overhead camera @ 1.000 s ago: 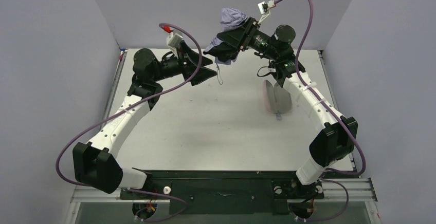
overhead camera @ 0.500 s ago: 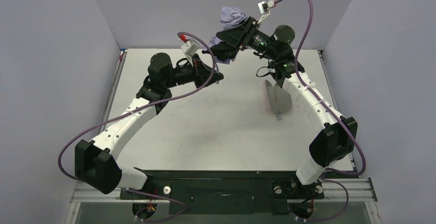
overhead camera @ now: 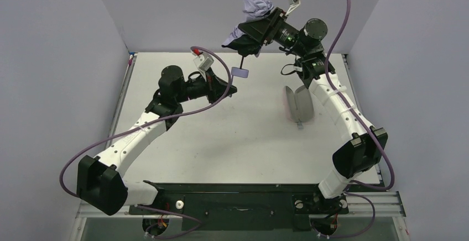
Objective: Open the umbrella
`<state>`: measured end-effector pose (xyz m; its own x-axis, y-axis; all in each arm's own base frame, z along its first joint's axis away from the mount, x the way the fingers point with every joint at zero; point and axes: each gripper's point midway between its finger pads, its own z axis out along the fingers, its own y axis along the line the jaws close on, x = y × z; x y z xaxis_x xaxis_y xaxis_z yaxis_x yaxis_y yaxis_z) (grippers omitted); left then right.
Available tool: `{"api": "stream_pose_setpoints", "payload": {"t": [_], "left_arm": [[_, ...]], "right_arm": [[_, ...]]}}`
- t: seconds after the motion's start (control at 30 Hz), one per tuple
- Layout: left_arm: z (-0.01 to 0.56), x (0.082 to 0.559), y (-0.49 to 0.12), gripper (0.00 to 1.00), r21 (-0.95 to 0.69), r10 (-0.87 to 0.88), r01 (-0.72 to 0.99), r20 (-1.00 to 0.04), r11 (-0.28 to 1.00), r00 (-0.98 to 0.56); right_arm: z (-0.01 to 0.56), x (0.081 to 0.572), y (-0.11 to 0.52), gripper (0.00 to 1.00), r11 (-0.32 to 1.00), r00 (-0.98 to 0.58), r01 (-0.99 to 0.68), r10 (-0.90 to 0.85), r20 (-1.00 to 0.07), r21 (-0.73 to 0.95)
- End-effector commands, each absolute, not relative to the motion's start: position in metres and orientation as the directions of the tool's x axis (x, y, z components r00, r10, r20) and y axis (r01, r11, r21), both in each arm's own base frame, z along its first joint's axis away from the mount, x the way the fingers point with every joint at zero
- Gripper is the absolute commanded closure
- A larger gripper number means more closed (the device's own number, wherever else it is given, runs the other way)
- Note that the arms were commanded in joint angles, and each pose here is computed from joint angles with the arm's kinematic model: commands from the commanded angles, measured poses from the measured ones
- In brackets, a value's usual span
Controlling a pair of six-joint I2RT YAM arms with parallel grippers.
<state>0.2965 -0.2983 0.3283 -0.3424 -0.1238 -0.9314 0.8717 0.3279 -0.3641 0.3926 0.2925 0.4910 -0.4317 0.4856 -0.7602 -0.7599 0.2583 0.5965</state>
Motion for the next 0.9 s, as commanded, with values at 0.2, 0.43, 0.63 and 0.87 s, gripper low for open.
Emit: {"api": "stream_pose_setpoints", "payload": {"t": [0.2, 0.43, 0.63, 0.87], "left_arm": [[0.315, 0.284, -0.286, 0.94, -0.289, -0.036, 0.883, -0.954, 0.37, -0.298], [0.371, 0.327, -0.265, 0.48, -0.105, -0.056, 0.792, -0.994, 0.602, -0.09], [0.369, 0.331, -0.29, 0.43, -0.128, 0.015, 0.799, -0.986, 0.587, -0.169], [0.368, 0.339, -0.313, 0.42, -0.147, 0.032, 0.803, -0.979, 0.578, -0.202]], "right_arm": [[0.526, 0.408, 0.265, 1.0, 0.43, -0.212, -0.768, 0.527, -0.823, 0.474], [0.489, 0.414, 0.255, 1.0, 0.627, -0.147, -0.656, 0.438, -0.887, 0.419], [0.478, 0.408, 0.256, 1.0, 0.664, -0.138, -0.619, 0.432, -0.891, 0.418], [0.477, 0.401, 0.262, 1.0, 0.642, -0.154, -0.635, 0.441, -0.884, 0.431]]}}
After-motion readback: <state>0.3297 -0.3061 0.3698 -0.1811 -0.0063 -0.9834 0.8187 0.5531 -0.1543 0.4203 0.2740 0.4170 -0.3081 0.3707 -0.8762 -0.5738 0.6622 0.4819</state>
